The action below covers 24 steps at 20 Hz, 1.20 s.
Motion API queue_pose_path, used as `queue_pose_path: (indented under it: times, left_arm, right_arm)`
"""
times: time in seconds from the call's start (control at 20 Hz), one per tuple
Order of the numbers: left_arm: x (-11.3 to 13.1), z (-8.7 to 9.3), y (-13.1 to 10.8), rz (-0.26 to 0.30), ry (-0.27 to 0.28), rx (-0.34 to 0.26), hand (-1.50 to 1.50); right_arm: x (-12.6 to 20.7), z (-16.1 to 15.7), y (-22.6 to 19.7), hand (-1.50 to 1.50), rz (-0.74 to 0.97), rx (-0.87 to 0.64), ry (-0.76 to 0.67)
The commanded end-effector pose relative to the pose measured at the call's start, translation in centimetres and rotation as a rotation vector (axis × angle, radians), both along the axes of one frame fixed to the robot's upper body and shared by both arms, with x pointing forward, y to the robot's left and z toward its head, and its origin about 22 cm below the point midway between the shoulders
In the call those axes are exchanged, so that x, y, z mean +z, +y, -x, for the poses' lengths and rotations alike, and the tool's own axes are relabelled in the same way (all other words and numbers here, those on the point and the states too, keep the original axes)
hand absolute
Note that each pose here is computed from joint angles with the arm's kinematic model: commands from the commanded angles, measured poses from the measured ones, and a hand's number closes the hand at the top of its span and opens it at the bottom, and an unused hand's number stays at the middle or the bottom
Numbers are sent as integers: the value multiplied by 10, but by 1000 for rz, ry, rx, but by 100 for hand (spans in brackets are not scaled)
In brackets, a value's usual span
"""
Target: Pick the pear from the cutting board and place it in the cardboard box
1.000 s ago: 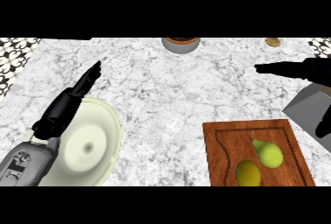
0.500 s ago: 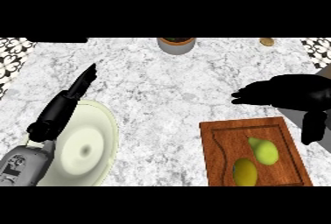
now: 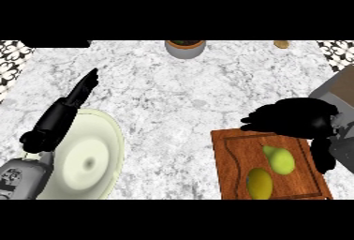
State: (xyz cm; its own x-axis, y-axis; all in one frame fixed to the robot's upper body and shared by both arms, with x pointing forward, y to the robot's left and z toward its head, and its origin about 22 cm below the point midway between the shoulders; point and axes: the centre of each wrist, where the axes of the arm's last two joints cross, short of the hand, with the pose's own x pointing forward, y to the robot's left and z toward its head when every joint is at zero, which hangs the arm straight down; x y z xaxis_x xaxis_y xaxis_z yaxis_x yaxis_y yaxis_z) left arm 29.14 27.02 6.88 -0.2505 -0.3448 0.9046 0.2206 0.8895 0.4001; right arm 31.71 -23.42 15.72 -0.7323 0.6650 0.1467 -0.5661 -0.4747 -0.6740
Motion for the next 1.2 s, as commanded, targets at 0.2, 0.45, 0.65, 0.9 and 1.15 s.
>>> queue_pose_path:
  times: [0.2,0.45,0.65,0.9,1.15]
  left_arm:
    - [-4,-1,-10,2,-10,12,0]
    - [-1,-16,6,-7,-7,5,0]
    - [18,-20,6,-18,-15,8,0]
    - [2,-3,-15,2,7,17,0]
    - [20,0,-4,5,4,3,0]
  right_arm:
    - [-8,26,10,-150,82,23,14]
    - [-40,17,13,-150,71,1,-29]
    - [-31,13,6,-150,80,18,-37]
    - [-52,25,0,-150,150,17,-55]
    - [-71,-2,-13,-150,144,-2,-78]
